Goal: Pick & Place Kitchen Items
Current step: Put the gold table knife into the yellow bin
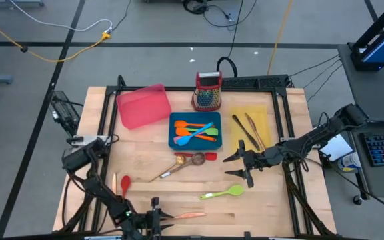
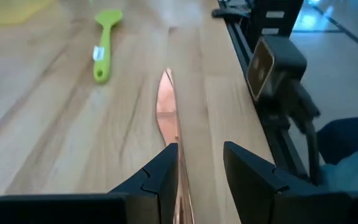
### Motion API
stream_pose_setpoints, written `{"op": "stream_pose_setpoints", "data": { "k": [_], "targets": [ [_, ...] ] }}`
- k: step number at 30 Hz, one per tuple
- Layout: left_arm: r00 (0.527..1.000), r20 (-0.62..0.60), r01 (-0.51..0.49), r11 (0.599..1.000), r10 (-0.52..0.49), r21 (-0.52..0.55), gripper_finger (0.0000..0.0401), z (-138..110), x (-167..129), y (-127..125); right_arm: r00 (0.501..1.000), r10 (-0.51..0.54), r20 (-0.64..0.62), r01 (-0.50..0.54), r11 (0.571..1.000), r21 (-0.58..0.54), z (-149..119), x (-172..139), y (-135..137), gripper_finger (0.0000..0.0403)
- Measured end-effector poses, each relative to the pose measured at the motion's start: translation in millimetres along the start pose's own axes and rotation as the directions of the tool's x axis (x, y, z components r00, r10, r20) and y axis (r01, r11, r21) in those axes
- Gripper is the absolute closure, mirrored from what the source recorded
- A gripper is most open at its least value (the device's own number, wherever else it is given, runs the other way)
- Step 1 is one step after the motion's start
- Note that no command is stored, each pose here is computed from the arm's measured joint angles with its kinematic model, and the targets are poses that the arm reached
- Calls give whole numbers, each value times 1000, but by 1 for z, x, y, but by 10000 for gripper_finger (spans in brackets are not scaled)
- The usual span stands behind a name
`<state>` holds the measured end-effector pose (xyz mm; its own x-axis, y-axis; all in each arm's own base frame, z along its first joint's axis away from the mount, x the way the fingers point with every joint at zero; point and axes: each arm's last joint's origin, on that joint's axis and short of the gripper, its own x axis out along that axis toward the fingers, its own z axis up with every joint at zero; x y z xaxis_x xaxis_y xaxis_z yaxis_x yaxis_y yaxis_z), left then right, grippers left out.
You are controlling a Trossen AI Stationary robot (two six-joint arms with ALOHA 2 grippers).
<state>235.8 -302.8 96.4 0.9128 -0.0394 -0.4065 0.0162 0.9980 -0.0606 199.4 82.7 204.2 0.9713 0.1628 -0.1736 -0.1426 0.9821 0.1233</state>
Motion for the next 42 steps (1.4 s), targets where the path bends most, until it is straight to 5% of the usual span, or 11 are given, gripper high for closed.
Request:
{"op": "stream_pose_setpoints", "data": {
  "k": [24, 33, 42],
  "targets": [
    [986, -123, -112, 994, 113, 15, 268, -47, 8, 9, 996, 11, 84, -13, 1000, 21, 8, 0, 1, 193],
    [984, -131, -127, 992, 123, -22, 353, -57, 12, 11, 996, 8, 86, -10, 1000, 19, 8, 0, 1, 193],
    [984, -121, -133, 991, 128, -31, 357, -54, 16, 14, 999, -9, -35, 8, 1000, -22, -11, 22, 4, 193]
  ]
}}
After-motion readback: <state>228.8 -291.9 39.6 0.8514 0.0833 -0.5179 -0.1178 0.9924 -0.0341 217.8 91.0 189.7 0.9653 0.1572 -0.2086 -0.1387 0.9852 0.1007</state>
